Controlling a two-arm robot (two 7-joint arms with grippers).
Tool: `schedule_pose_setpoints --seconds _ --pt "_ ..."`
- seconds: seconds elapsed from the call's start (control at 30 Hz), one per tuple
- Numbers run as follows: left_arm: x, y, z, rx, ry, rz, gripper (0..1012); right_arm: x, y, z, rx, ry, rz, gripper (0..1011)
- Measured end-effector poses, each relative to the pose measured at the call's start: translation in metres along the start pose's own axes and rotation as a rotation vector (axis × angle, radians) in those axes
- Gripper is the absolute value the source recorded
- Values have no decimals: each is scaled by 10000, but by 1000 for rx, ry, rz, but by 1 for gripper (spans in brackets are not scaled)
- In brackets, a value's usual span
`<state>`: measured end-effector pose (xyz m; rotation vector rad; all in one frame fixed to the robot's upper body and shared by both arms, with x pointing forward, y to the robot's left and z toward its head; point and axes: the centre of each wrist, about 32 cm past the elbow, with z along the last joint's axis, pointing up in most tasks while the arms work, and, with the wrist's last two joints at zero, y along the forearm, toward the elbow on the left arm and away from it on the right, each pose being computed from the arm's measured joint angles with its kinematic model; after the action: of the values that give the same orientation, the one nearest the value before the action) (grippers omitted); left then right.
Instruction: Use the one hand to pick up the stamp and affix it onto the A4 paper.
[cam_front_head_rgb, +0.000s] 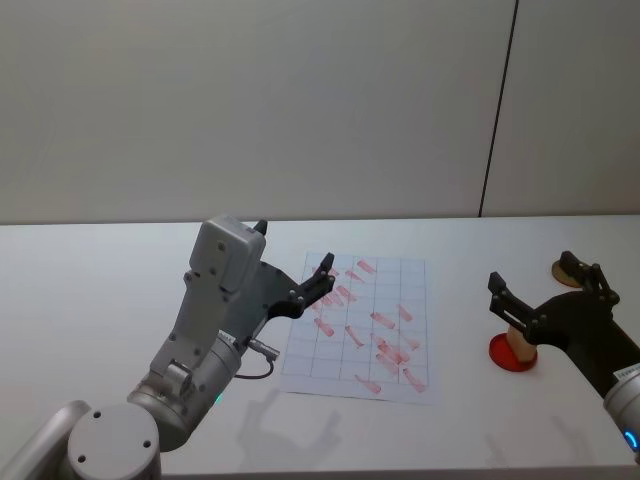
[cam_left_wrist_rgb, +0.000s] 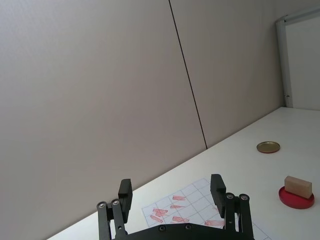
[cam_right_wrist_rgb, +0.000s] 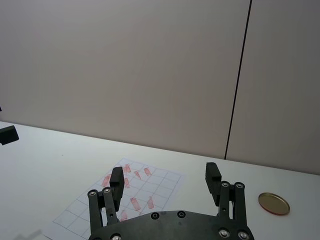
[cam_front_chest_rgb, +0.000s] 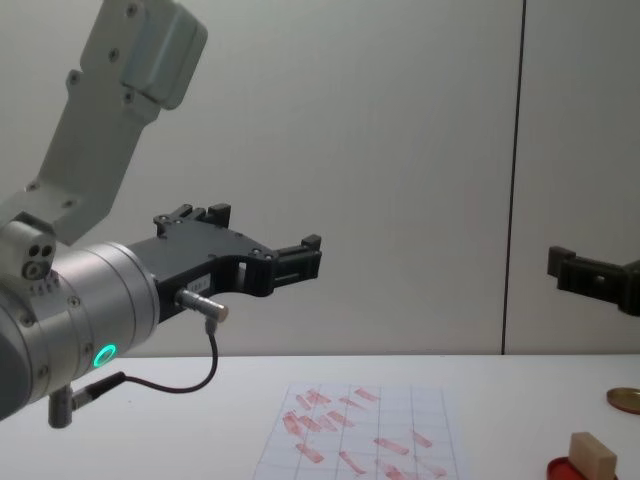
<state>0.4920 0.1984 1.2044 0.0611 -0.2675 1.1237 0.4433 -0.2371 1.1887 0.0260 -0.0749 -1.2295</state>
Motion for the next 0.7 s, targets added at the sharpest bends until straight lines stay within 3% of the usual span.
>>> schedule_pose_setpoints --seconds 0.7 --pt "0 0 0 0 0 0 993 0 0 0 0 0 0 1001"
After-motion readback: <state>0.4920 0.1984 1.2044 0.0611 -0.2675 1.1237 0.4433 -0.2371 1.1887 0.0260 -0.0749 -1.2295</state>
